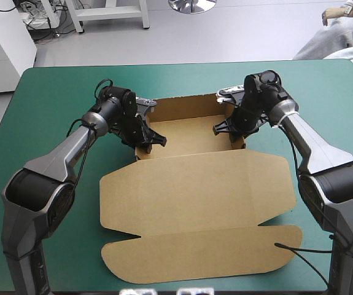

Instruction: Fold the box

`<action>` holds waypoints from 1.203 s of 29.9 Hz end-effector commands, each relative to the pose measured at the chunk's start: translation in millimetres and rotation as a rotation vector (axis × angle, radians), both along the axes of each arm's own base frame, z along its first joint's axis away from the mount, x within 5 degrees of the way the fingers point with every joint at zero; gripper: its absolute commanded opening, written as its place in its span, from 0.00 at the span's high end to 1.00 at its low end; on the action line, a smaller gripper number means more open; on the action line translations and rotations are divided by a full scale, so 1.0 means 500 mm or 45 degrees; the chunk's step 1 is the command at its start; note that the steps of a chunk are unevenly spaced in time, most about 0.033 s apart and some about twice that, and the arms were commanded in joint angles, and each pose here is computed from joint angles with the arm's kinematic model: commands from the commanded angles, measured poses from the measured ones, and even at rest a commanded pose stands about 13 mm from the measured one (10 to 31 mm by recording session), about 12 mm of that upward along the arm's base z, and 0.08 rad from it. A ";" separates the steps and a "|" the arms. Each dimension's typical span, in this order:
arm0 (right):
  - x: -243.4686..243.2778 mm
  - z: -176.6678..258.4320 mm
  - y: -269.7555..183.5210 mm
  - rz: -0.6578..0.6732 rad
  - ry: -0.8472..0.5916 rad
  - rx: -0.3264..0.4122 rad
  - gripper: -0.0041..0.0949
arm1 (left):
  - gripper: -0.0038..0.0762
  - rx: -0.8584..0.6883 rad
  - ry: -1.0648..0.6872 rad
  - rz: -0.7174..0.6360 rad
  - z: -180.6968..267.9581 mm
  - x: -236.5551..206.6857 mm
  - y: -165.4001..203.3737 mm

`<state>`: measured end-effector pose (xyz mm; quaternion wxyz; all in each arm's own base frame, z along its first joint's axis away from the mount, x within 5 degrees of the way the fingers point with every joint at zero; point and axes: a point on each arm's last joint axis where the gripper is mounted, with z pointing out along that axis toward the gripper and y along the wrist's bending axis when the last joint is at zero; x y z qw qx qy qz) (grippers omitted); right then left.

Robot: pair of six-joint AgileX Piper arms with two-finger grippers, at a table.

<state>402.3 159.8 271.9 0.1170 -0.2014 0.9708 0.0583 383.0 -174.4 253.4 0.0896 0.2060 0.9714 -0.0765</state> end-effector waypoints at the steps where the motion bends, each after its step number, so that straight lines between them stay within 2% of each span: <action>1: -0.017 0.059 0.004 0.022 -0.060 0.059 0.34 | 0.34 -0.110 -0.135 0.004 0.102 -0.027 0.012; 3: -0.018 0.060 0.004 0.006 -0.059 0.063 0.16 | 0.30 -0.120 -0.163 0.006 0.121 -0.034 0.019; 5: -0.019 0.064 0.003 0.003 -0.064 0.066 0.09 | 0.30 -0.128 -0.180 0.012 0.134 -0.038 0.026; 14: -0.046 0.136 -0.015 0.019 -0.193 0.053 0.10 | 0.30 -0.153 -0.270 -0.023 0.187 -0.063 0.036; 20: -0.094 0.224 -0.038 0.027 -0.335 0.079 0.10 | 0.32 -0.208 -0.431 -0.036 0.290 -0.110 0.055; 22: -0.110 0.247 -0.043 0.026 -0.371 0.095 0.11 | 0.38 -0.209 -0.460 -0.068 0.330 -0.142 0.067; 24: -0.122 0.265 -0.048 0.030 -0.401 0.102 0.12 | 0.48 -0.208 -0.513 -0.118 0.369 -0.183 0.084; 28: -0.128 0.273 -0.050 0.035 -0.414 0.110 0.12 | 0.78 -0.212 -0.692 -0.226 0.441 -0.277 0.122; 31: -0.124 0.269 -0.048 0.035 -0.412 0.110 0.12 | 0.97 -0.196 -0.805 -0.292 0.474 -0.352 0.153; 36: -0.113 0.256 -0.044 0.034 -0.402 0.106 0.12 | 0.96 -0.078 -0.901 -0.257 0.470 -0.458 0.216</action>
